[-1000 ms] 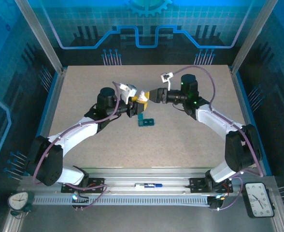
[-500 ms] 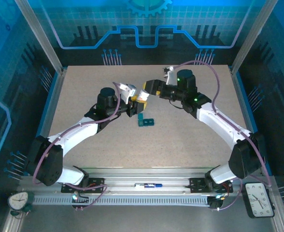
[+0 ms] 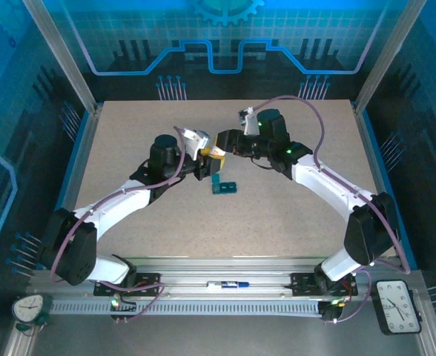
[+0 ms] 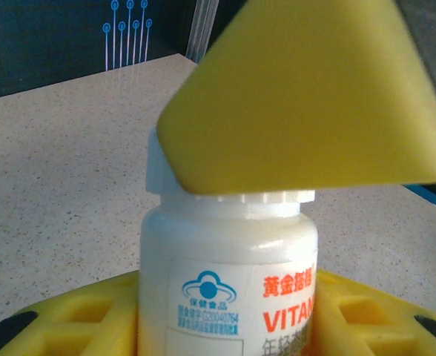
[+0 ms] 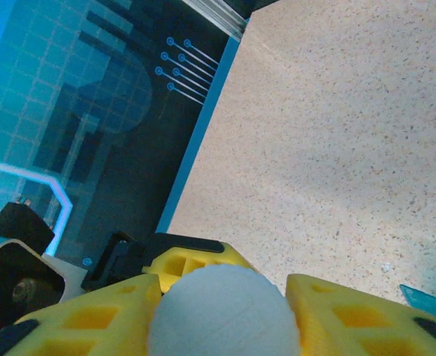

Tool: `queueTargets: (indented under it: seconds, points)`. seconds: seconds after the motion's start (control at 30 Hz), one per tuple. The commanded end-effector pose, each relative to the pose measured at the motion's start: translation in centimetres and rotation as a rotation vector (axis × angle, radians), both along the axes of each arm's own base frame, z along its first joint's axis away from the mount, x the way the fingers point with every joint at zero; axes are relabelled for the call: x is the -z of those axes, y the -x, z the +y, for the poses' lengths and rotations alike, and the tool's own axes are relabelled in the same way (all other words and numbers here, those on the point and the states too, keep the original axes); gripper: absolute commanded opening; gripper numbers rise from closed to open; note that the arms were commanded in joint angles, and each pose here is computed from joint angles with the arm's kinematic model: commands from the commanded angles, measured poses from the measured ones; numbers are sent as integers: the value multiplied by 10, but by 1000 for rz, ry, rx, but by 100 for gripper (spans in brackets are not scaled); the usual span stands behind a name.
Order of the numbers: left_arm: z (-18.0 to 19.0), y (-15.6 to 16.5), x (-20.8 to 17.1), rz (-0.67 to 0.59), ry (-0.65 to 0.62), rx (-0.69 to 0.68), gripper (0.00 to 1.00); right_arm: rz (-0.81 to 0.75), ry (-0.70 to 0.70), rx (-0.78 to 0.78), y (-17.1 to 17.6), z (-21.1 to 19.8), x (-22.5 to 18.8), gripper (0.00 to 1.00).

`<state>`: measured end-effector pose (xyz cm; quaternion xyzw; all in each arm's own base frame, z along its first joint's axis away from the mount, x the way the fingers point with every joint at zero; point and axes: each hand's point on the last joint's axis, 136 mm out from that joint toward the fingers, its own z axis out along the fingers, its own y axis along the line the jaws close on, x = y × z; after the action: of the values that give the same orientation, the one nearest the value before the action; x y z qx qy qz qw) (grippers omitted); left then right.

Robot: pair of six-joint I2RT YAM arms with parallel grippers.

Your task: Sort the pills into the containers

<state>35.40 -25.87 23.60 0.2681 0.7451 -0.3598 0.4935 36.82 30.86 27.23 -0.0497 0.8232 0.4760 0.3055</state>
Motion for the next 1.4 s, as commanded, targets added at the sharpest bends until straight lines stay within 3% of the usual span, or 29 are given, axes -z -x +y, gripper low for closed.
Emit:
queueTargets:
  seconds: [0.0,0.13,0.27,0.37,0.43,0.5,0.63,0.77,1.37]
  points:
    - [0,-2,-23,-66,23,8,17,-113,-32,-85,3,3,-14,46]
    - [-3,4,-35,-42,81,49,17,-295,-192,-269,15,-1,-38,46]
    - [-3,8,-55,2,198,101,16,-327,-343,-354,20,-13,-53,48]
    - [-4,8,-58,7,206,102,16,-319,-376,-341,18,-18,-59,61]
    - [-2,6,-57,0,196,92,16,-324,-355,-300,18,-23,-64,72]
    - [0,4,-54,-9,172,73,16,-311,-306,-221,13,-30,-62,75]
    - [6,-4,-44,-29,106,24,16,-156,-126,-5,-7,-48,-37,76]
    - [9,-10,-36,-44,62,-10,16,-55,-52,105,-11,-53,-23,75]
    - [-4,-9,-23,-55,-14,11,16,-7,16,86,-7,-10,-17,74]
